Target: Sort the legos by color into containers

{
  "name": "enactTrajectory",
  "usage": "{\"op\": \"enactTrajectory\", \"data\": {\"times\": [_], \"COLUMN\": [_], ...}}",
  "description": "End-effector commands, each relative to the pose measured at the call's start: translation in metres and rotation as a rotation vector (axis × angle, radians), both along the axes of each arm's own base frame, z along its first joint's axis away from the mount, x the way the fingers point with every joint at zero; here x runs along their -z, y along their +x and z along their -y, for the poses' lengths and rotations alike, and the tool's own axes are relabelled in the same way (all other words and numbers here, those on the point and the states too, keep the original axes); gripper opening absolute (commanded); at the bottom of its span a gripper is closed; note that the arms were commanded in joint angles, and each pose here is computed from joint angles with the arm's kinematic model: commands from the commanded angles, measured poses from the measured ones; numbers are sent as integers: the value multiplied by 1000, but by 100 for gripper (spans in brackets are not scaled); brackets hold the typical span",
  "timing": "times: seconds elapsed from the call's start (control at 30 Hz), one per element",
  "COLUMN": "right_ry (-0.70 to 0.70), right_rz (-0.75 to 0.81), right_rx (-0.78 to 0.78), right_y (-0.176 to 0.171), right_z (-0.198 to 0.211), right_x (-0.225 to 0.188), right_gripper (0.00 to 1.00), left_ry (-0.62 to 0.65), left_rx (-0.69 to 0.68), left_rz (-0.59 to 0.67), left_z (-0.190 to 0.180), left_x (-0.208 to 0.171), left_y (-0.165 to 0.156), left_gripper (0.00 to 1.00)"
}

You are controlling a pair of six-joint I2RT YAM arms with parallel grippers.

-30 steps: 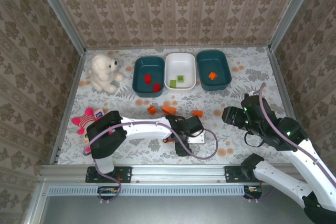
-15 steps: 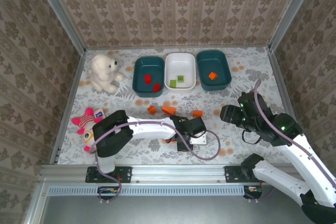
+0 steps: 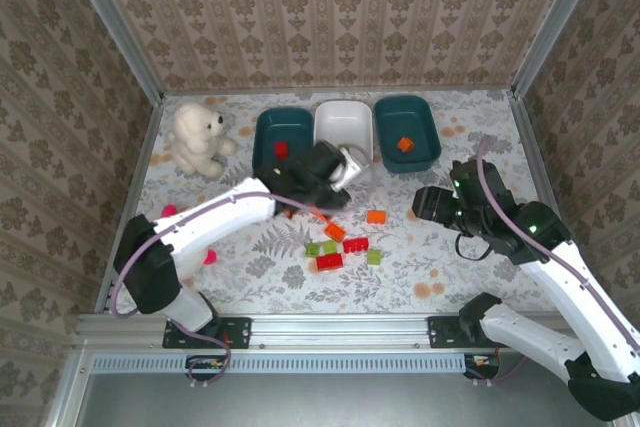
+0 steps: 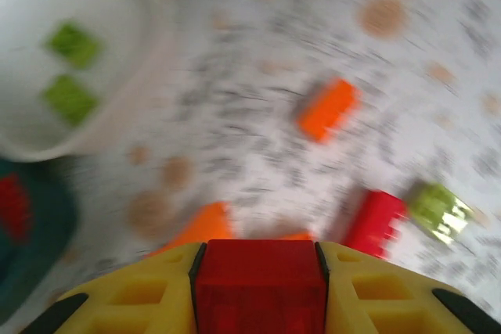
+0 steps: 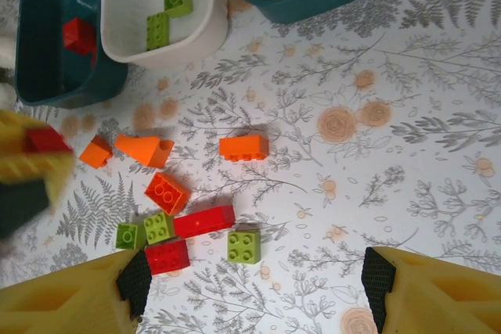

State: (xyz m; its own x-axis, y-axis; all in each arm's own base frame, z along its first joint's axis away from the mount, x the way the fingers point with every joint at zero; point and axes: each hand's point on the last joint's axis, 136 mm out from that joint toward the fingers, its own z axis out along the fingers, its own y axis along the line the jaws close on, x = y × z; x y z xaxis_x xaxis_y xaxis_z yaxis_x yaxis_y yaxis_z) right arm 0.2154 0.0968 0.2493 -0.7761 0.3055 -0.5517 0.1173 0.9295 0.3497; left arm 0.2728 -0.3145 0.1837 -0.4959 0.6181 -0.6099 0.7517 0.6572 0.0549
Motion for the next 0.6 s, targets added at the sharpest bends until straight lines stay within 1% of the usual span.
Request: {"op": "enactTrajectory", "data": {"times": [0.0,0.13,0.23,0.4,0.57], "right_ry": [59,178,211,220,216], "right_rz": [3,-16,-54,-63,-84], "right_rx": [-97,-256,-309,-334,-349], "right_y": [15,29,37,47,49], "right_z": [-27,-72,-90,-100,-104], "right_x": [-4,-4,2,4,9], "right_gripper": [74,74,74,74,74], "left_ry": [47,84,88,121,144], "left_rx": [-223,-417,-540,-612,-604], "left_rz": [-141,-232,-295,-335,-365], "left_z": [-47,-88,-110,-123,-116], "left_x": [23,44,62,83,103], "left_y": [26,70,97,128,142], "left_gripper": [35,35,34,34,35]}}
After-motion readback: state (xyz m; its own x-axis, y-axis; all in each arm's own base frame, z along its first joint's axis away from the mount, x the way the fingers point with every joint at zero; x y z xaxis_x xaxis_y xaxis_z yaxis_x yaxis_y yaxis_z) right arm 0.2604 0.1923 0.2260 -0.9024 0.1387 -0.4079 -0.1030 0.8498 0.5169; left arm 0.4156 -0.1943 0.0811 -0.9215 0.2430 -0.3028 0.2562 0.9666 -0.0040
